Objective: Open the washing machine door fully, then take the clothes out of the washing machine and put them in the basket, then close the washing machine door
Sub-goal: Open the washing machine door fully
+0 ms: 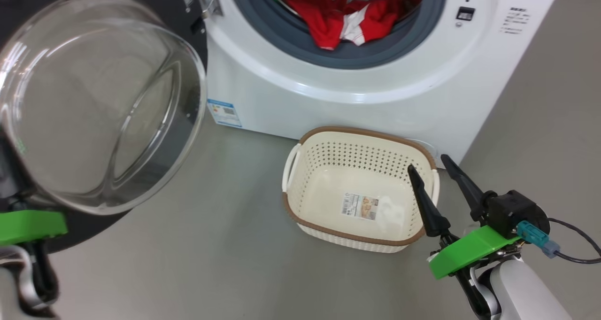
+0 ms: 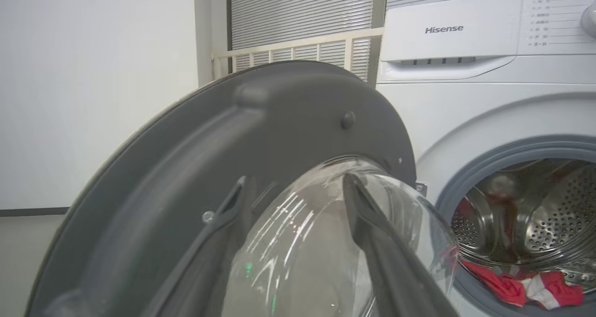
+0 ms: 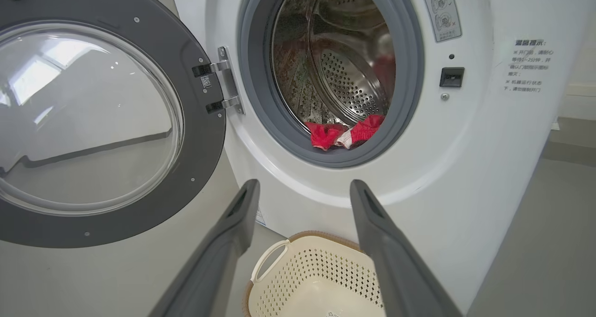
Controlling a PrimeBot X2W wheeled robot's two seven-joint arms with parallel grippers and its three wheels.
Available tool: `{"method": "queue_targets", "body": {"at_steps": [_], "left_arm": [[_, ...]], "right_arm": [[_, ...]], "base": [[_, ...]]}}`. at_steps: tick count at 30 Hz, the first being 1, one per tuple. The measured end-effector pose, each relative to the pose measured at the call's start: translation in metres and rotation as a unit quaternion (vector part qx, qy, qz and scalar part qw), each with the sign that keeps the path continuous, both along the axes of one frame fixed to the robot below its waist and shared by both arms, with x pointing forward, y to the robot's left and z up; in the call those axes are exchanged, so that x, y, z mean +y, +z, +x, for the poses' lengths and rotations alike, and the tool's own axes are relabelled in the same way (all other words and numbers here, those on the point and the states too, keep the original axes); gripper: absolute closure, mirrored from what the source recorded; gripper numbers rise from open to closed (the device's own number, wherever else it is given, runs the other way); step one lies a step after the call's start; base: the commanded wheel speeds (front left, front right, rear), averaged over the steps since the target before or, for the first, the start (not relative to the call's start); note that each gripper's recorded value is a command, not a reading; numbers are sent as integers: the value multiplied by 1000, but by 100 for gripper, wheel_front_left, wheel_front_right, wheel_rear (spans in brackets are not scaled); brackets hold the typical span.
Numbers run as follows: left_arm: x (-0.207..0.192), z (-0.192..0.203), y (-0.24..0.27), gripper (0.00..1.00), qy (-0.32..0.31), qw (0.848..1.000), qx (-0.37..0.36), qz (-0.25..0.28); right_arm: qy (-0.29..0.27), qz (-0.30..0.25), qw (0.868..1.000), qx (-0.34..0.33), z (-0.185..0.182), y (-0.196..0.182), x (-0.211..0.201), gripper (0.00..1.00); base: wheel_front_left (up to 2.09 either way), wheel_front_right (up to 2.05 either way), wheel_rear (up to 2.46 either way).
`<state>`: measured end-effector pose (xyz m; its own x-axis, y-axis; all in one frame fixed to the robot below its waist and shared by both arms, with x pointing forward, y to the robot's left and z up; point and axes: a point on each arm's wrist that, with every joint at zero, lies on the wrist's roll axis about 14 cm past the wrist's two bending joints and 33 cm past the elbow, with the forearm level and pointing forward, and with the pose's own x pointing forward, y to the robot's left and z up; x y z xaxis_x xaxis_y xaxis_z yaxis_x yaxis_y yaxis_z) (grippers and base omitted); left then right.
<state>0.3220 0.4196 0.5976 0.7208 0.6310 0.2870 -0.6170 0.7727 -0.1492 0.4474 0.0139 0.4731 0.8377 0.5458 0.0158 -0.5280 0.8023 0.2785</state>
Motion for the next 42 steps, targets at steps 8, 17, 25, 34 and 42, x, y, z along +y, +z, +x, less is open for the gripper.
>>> {"method": "queue_targets", "body": {"at_steps": [8,17,25,34,42], "left_arm": [[-72,39,14,0,-123,992,-41,4],[-148,72,11,0,-249,968,-40,-4],[-193,86,-15,0,-315,949,-7,-25],[-229,81,-41,0,-373,927,33,-23],[-237,66,-63,0,-383,921,63,-27]], "right_arm": [[-61,14,997,-46,9,34,-39,0],[-137,14,988,-64,-5,48,-94,0],[-192,17,979,-69,-22,54,-136,0],[-243,4,967,-78,-49,59,-175,0],[-276,-31,957,-85,-72,58,-200,0]], "base": [[0,0,0],[0,0,0],[0,0,0],[0,0,0],[0,0,0]]}}
